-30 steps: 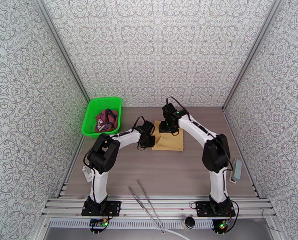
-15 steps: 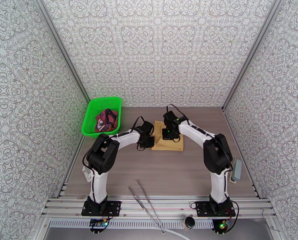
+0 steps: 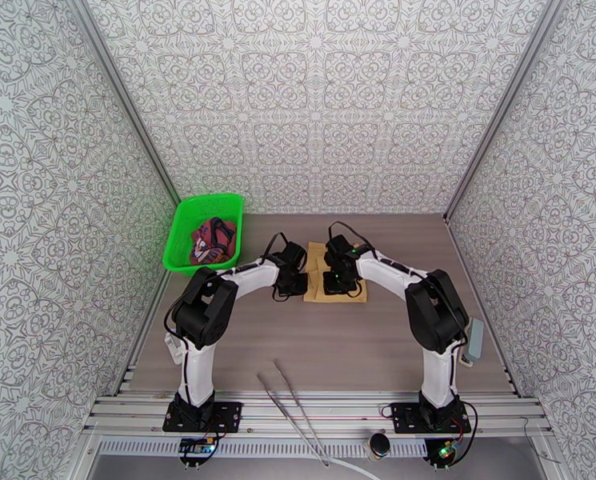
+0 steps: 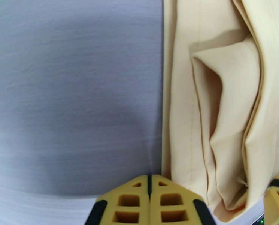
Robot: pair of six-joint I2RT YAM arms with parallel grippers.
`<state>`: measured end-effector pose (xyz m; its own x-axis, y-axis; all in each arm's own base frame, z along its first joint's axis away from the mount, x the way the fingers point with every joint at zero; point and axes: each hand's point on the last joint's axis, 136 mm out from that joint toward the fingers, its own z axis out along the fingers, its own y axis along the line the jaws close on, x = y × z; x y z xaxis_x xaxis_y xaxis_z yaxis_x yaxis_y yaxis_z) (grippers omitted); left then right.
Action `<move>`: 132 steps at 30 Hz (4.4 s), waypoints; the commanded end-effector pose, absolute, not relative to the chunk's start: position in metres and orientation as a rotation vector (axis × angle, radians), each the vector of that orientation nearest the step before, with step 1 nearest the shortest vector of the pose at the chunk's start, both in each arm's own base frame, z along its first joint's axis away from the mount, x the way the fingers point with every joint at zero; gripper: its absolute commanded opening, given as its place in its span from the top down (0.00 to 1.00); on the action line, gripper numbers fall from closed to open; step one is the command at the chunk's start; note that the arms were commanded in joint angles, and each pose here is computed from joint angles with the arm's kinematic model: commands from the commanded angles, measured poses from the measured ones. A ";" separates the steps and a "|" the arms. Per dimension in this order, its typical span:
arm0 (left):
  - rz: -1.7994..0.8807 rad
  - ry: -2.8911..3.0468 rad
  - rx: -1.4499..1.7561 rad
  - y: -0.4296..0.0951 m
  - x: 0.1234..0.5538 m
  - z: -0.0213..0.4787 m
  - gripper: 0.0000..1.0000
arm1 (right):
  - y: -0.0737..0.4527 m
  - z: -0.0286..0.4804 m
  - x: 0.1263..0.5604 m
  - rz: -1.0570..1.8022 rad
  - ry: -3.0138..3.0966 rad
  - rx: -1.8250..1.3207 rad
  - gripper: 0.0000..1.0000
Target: Fold and stack the mixed laundry pile
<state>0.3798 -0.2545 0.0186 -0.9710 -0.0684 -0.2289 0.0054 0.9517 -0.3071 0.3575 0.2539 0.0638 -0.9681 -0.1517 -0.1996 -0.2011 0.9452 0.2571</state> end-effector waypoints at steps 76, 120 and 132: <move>-0.298 2.849 -0.146 -0.180 0.356 0.054 1.00 | 0.310 0.096 0.488 0.159 2.614 0.062 1.00; -0.334 2.873 -0.062 -0.297 0.347 0.039 1.00 | 0.162 0.121 0.568 0.260 2.632 -0.111 0.95; -0.186 2.921 -0.157 -0.276 0.370 -0.002 1.00 | 0.151 0.047 0.607 0.315 2.661 0.082 1.00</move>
